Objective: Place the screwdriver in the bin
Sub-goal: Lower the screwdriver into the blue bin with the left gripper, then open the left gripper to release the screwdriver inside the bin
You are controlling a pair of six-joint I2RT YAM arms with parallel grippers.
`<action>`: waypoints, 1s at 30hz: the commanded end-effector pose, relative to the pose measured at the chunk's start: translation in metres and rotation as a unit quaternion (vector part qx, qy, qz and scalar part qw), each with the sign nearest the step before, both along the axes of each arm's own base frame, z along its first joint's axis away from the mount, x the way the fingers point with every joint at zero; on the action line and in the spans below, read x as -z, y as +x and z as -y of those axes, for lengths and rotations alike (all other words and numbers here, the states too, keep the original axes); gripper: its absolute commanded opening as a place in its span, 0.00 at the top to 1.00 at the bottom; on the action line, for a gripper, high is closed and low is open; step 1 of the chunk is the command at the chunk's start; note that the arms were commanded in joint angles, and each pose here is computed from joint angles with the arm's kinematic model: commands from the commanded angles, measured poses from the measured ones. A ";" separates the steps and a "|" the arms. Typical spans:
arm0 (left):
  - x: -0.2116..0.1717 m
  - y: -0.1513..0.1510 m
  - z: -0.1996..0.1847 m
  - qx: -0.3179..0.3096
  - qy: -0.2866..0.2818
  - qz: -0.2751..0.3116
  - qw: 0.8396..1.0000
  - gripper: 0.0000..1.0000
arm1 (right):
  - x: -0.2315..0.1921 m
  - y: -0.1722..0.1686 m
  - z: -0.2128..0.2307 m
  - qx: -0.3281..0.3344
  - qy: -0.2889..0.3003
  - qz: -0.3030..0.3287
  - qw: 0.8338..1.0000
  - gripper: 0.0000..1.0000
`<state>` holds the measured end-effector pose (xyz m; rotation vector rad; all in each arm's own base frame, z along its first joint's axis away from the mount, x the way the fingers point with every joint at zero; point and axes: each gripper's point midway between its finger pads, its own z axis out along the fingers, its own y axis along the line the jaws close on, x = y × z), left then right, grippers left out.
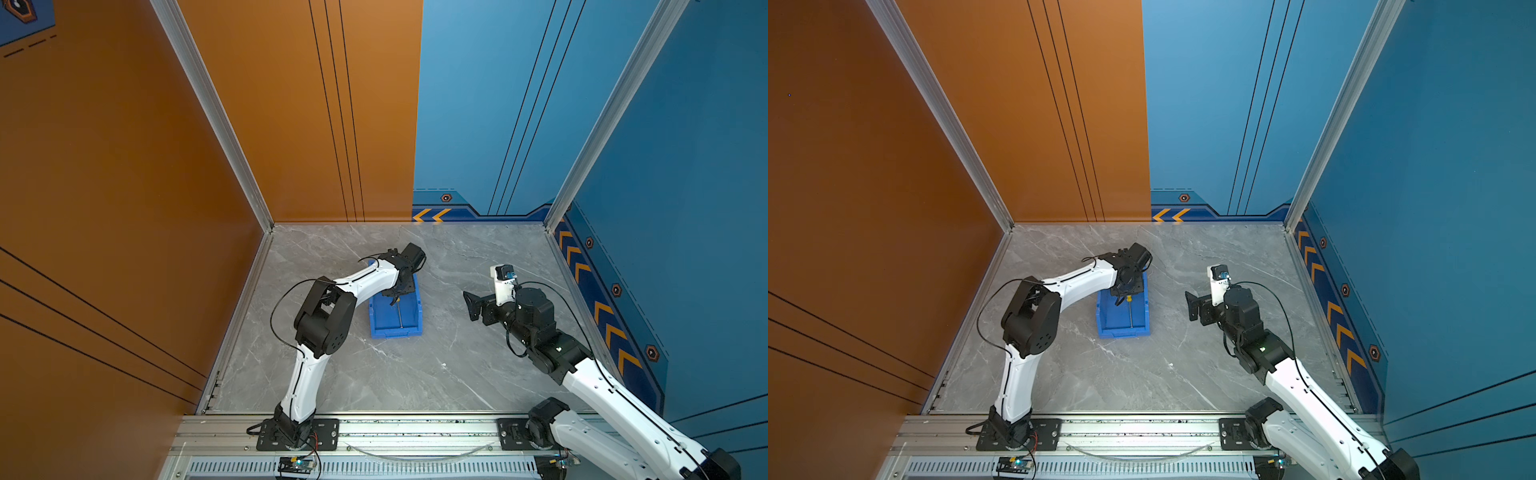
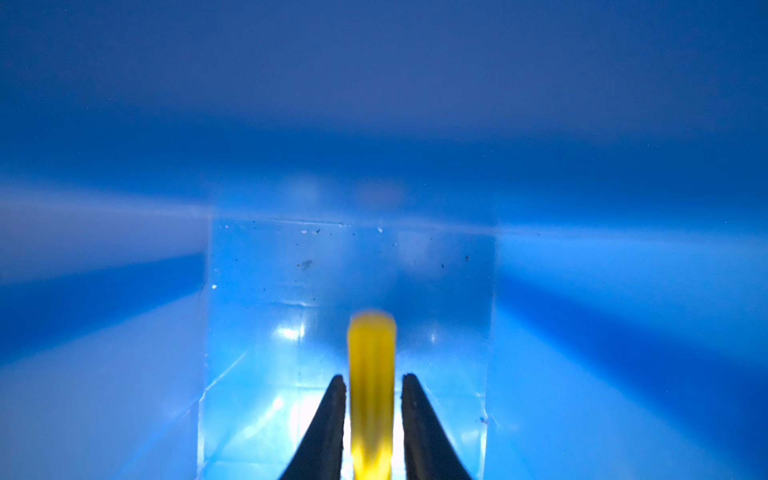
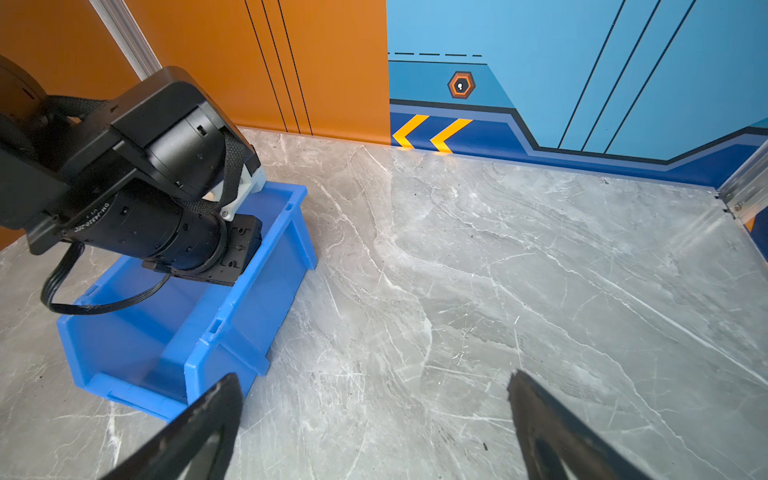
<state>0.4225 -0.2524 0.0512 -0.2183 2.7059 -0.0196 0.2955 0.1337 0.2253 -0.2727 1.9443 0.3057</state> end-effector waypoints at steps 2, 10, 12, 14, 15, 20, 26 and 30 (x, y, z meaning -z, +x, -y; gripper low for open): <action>-0.015 -0.004 0.001 0.010 0.000 0.001 1.000 0.68 | 0.003 -0.001 0.009 0.020 -0.002 -0.003 1.000 0.00; -0.045 -0.003 0.002 0.015 -0.011 0.026 0.999 0.64 | -0.001 0.002 0.012 0.024 -0.001 0.005 1.000 0.00; -0.054 -0.006 0.002 0.019 -0.011 0.033 0.999 0.62 | -0.004 0.001 0.011 0.021 0.002 0.008 1.000 0.00; -0.065 -0.008 0.002 0.026 -0.009 0.041 0.999 0.60 | -0.006 0.001 0.012 0.019 0.006 0.010 1.000 0.00; -0.071 -0.010 0.003 0.032 -0.008 0.048 0.998 0.58 | -0.006 0.000 0.012 0.018 0.008 0.011 1.000 0.00; -0.101 -0.024 0.000 0.041 -0.001 0.074 0.996 0.55 | -0.009 -0.002 0.013 0.014 0.016 0.010 1.000 0.00; -0.129 -0.047 -0.008 0.053 0.008 0.101 0.993 0.54 | -0.010 -0.004 0.024 0.040 0.023 0.013 0.999 0.00; -0.136 -0.061 -0.017 0.057 0.011 0.108 0.993 0.50 | -0.008 -0.006 0.045 0.096 0.021 0.008 0.995 0.00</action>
